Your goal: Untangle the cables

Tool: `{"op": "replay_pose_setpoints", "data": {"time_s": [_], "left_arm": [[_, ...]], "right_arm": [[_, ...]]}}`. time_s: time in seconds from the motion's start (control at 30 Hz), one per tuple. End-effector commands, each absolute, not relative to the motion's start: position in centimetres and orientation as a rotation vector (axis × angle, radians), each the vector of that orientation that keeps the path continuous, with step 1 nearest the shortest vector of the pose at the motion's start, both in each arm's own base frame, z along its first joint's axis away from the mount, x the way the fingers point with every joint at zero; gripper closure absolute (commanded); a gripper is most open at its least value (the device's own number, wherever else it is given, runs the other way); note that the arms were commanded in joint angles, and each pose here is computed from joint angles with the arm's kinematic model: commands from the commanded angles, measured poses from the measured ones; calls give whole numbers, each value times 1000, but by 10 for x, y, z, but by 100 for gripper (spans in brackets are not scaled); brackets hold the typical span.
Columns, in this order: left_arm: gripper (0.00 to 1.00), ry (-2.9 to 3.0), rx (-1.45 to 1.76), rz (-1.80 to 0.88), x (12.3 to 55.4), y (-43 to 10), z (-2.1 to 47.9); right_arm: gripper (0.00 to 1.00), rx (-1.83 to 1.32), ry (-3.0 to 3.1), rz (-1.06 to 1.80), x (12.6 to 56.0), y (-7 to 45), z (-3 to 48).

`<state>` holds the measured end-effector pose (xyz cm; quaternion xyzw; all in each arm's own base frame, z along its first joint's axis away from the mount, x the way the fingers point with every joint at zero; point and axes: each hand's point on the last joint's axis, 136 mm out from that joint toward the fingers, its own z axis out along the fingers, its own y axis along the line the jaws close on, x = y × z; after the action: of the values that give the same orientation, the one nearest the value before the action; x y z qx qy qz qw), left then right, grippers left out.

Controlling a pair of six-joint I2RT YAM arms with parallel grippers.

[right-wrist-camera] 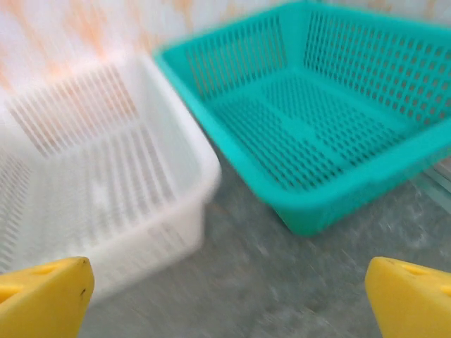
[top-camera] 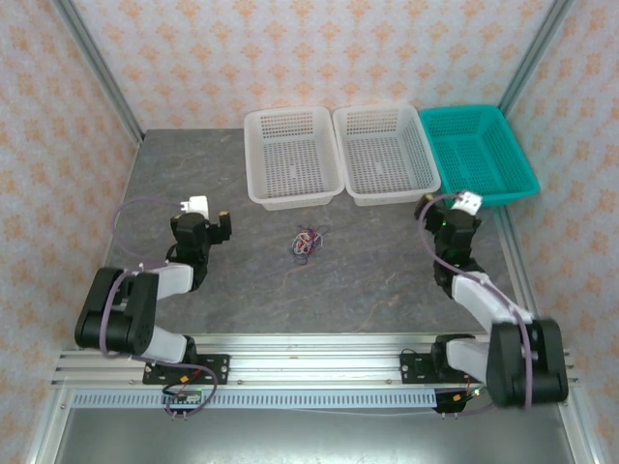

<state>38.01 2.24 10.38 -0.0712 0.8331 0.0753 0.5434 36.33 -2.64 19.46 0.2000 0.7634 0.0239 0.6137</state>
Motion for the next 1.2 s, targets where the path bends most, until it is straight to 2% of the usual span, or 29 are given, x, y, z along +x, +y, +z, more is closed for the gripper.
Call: {"op": "replay_pose_setpoints", "data": {"time_s": [0.0, 0.1, 0.23, 0.37, 0.5, 0.7, 0.77, 0.83, 0.9, 1.03, 1.17], "left_arm": [[1, 1904, -199, 186, 368, 22, 150], [1, 1875, -292, 45, 355, 11, 192], [0, 1946, -334, -350, 349, -43, 228], [0, 2138, -235, -615, 337, -115, 228], [11, 2375, -135, -670, 318, -169, 205], [34, 2541, -62, -666, 311, -219, 167], [41, 2574, -89, -632, 317, -224, 156], [55, 2599, -172, -566, 328, -221, 147], [63, 2605, -243, -511, 338, -218, 139], [65, 2574, -337, -433, 362, -214, 124], [65, 2572, -352, -488, 383, -225, 112]], "right_arm": [[1, 591, 1805, 371, 352, 1, 216], [1, 537, 1844, 674, 352, 45, 236], [1, 354, 1980, 922, 346, 113, 245], [1, 214, 2155, 1016, 330, 170, 232], [1, 263, 2273, 1166, 322, 207, 215], [1, 337, 2345, 1165, 321, 212, 192], [1, 327, 2360, 1150, 319, 212, 189], [1, 325, 2370, 1127, 316, 209, 184], [1, 323, 2377, 1119, 314, 208, 183], [1, 326, 2387, 1110, 309, 206, 181], [1, 338, 2369, 1086, 307, 200, 183]]}}
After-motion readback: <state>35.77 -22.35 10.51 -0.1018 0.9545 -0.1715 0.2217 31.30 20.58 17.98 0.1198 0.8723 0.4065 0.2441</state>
